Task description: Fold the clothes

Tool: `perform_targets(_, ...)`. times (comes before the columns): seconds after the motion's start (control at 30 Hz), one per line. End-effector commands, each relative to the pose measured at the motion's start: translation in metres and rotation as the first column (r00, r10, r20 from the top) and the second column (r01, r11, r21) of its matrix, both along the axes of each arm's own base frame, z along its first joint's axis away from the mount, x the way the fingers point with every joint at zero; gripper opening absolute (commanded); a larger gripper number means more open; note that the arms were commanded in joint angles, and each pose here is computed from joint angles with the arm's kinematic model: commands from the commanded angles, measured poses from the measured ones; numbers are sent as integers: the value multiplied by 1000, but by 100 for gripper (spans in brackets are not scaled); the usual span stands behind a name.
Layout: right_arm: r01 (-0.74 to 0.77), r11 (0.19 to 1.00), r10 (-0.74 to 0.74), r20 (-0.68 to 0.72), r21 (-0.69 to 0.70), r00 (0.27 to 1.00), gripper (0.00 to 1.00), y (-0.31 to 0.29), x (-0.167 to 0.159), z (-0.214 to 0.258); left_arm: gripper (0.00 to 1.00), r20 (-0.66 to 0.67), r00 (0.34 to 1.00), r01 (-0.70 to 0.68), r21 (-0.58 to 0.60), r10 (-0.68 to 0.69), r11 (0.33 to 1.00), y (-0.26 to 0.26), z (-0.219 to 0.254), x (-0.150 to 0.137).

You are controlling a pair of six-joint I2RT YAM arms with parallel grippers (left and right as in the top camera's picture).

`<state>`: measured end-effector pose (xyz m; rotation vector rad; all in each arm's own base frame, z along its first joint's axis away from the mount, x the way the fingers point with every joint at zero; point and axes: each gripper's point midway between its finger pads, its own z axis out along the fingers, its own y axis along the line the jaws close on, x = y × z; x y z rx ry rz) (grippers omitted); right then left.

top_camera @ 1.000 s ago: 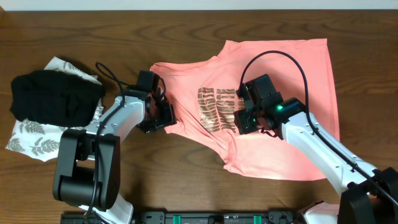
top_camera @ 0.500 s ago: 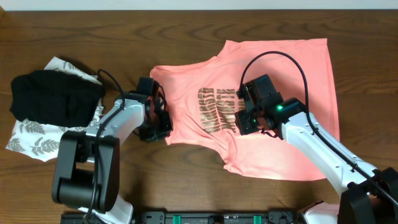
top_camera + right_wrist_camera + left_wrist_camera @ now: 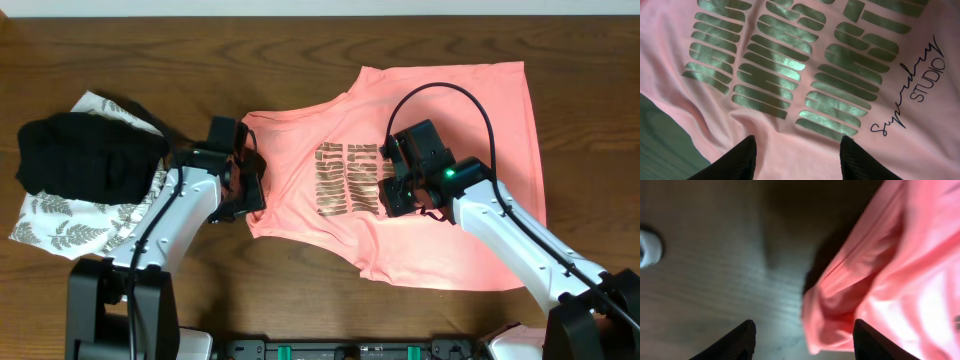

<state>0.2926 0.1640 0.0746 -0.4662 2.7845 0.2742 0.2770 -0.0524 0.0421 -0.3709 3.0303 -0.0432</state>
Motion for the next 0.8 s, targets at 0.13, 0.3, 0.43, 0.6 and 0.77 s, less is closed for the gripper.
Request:
perform_targets(0.13, -3, 1000, 4, 23, -10, 1000, 52, -3, 4, 5, 56, -80, 997, 2, 53, 2, 999, 10, -13, -22)
perform_targets(0.3, -3, 1000, 3, 26, -8, 1000, 52, -3, 5, 5, 55, 9, 995, 101, 46, -102, 994, 7, -16, -1)
perform_targets(0.43, -3, 1000, 3, 25, -8, 1000, 52, -3, 5, 5, 32, 61, 993, 103, 42, -105, 994, 4, -18, 13)
perform_targets(0.6, -2, 1000, 3, 26, -9, 1000, 52, -3, 5, 5, 6, 32, 994, 104, 45, -105, 994, 4, -32, 14)
perform_targets(0.77, -1, 1000, 2, 27, -11, 1000, 50, -3, 5, 5, 16, -39, 994, 106, 51, -104, 993, 7, -35, -2)
